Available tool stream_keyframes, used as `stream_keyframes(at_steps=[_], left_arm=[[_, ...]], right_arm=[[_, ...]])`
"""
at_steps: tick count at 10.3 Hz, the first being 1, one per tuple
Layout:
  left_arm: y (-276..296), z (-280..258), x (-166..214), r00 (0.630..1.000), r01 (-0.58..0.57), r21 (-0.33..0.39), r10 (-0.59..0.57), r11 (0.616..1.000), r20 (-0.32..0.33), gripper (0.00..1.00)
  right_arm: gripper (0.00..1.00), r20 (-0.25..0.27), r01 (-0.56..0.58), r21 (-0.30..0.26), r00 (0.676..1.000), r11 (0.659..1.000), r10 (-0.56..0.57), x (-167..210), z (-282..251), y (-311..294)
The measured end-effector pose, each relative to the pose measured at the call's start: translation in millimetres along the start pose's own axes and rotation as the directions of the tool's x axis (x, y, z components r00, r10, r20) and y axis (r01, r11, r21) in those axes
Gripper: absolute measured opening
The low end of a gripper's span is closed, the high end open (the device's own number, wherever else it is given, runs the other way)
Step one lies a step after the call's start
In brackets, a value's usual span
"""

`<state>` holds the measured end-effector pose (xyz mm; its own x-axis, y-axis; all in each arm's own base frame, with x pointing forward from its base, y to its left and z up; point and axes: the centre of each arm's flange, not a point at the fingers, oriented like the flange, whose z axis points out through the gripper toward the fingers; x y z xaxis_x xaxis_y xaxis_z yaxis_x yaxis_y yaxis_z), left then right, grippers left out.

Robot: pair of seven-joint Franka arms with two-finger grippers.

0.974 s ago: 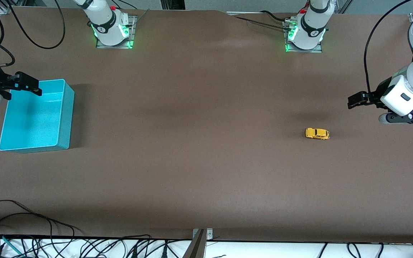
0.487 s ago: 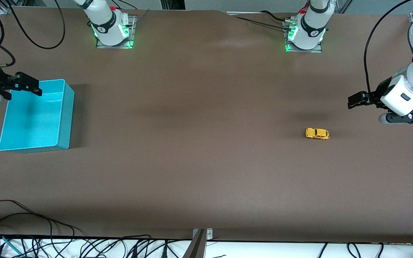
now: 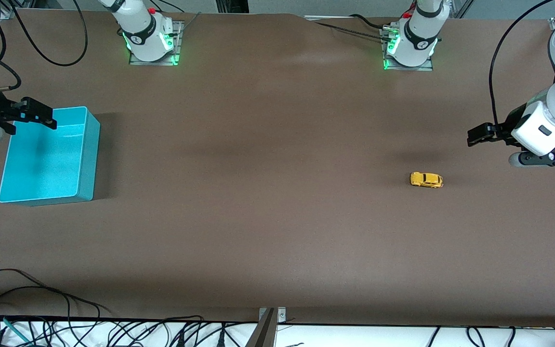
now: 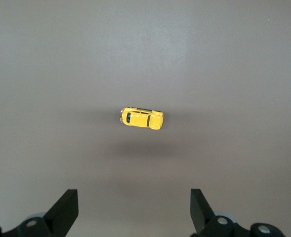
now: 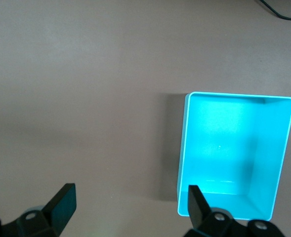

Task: Wind up and store yellow beetle car

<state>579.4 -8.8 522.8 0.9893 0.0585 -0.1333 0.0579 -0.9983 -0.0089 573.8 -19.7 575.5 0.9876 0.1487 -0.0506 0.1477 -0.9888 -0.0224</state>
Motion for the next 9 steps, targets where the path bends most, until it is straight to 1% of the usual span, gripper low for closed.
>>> stream_keyframes(at_steps=[9], left_arm=[[0.0,4.5,2.0,1.0,0.0,0.0,0.0,1.0,0.009,1.0]], right_arm=[[1.0,0.0,0.001,0.0,1.0,1.0,-0.001,0.1,0.0,-0.6]])
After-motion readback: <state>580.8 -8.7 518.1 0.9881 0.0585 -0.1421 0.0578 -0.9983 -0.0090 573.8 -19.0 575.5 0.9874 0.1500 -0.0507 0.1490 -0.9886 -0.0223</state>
